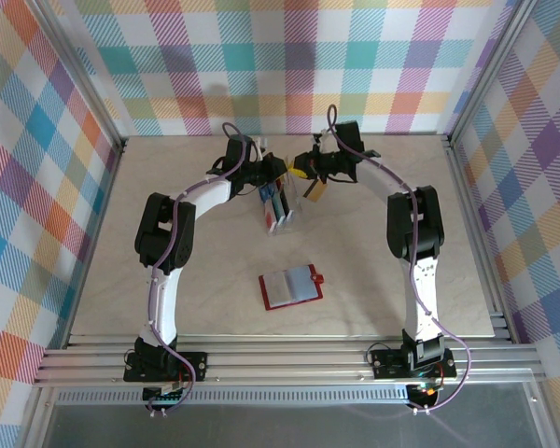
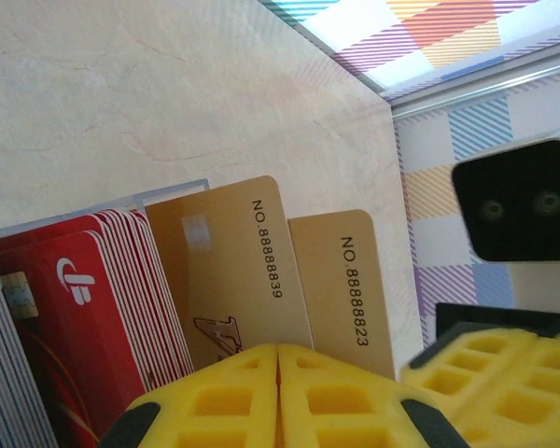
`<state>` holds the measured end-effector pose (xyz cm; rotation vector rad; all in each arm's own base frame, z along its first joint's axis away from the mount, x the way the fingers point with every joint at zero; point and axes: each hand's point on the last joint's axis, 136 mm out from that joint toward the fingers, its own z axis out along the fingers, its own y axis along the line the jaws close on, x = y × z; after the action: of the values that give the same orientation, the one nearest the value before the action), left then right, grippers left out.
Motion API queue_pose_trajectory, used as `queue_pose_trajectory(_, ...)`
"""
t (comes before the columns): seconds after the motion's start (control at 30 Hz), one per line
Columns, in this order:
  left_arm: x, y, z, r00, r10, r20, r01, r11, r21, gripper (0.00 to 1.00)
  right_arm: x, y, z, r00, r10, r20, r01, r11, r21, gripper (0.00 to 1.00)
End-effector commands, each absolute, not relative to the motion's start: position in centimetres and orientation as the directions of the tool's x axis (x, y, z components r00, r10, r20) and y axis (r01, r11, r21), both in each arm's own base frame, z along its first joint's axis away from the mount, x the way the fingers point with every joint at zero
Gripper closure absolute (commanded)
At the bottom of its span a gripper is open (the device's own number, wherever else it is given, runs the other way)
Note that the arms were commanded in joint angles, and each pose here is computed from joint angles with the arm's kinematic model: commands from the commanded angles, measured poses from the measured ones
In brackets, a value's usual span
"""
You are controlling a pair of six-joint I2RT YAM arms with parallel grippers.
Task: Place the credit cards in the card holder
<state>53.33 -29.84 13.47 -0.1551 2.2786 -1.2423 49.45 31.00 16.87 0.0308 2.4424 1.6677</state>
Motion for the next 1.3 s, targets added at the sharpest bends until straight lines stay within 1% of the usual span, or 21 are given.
queue_pose_trajectory(0.0,50.8,-30.6,7.8,-0.902,-0.289,-0.32,0.067,0.638,-0.767,0.91,46.0,34.1,20.8,-0.98,-0.001,-0.2,-0.192,0.286,0.939,0.97)
queue_pose_trajectory(0.13,50.8,-30.5,7.9,-0.902,-0.29,-0.32,0.068,0.636,-0.769,0.91,46.2,33.7,20.0,-0.977,0.01,-0.212,-0.196,0.338,0.921,0.96)
queue_pose_trajectory(0.17,50.8,-30.6,7.8,-0.903,-0.289,-0.318,0.067,0.635,-0.769,0.91,46.3,33.6,19.9,-0.976,0.013,-0.219,-0.201,0.352,0.914,0.94)
queue_pose_trajectory(0.23,50.7,-30.6,7.9,-0.903,-0.29,-0.316,0.066,0.633,-0.771,0.91,46.5,33.1,19.7,-0.968,0.025,-0.249,-0.218,0.403,0.889,0.87)
queue_pose_trajectory(0.3,50.8,-30.5,8.1,-0.905,-0.29,-0.312,0.068,0.625,-0.778,0.91,46.5,32.6,19.8,-0.959,0.031,-0.283,-0.24,0.444,0.863,0.81)
queue_pose_trajectory(0.43,51.0,-30.1,9.9,-0.906,-0.306,-0.293,0.071,0.573,-0.817,0.91,46.9,31.7,20.1,-0.943,0.04,-0.331,-0.263,0.519,0.813,0.77)
queue_pose_trajectory(0.57,51.4,-29.4,12.2,-0.896,-0.325,-0.301,0.085,0.541,-0.836,0.91,47.7,30.3,18.8,-0.929,0.051,-0.366,-0.256,0.624,0.738,0.73)
queue_pose_trajectory(0.63,51.6,-29.2,13.2,-0.897,-0.335,-0.288,0.085,0.509,-0.857,0.91,48.0,29.7,18.1,-0.925,0.05,-0.378,-0.251,0.666,0.702,0.68)
queue_pose_trajectory(0.7,51.8,-28.7,13.6,-0.892,-0.345,-0.292,0.083,0.51,-0.856,0.9,48.4,29.2,17.4,-0.919,0.046,-0.391,-0.249,0.7,0.669,0.63)
queue_pose_trajectory(0.87,52.2,-28.4,14.4,-0.891,-0.352,-0.287,0.088,0.485,-0.87,0.9,49.1,29.0,16.3,-0.918,0.034,-0.395,-0.248,0.728,0.639,0.56)
queue_pose_trajectory(0.97,52.7,-27.4,15.0,-0.884,-0.381,-0.271,0.079,0.45,-0.89,0.9,49.5,29.2,15.8,-0.919,0.024,-0.393,-0.253,0.729,0.636,0.55)
queue_pose_trajectory(1.07,52.8,-26.9,15.3,-0.881,-0.387,-0.271,0.077,0.448,-0.891,0.9,49.8,29.4,15.3,-0.92,0.011,-0.391,-0.259,0.732,0.63,0.55)
queue_pose_trajectory(1.27,52.7,-26.7,15.6,-0.881,-0.387,-0.272,0.087,0.433,-0.897,0.89,50.1,29.7,13.9,-0.919,-0.023,-0.393,-0.264,0.776,0.573,0.55)
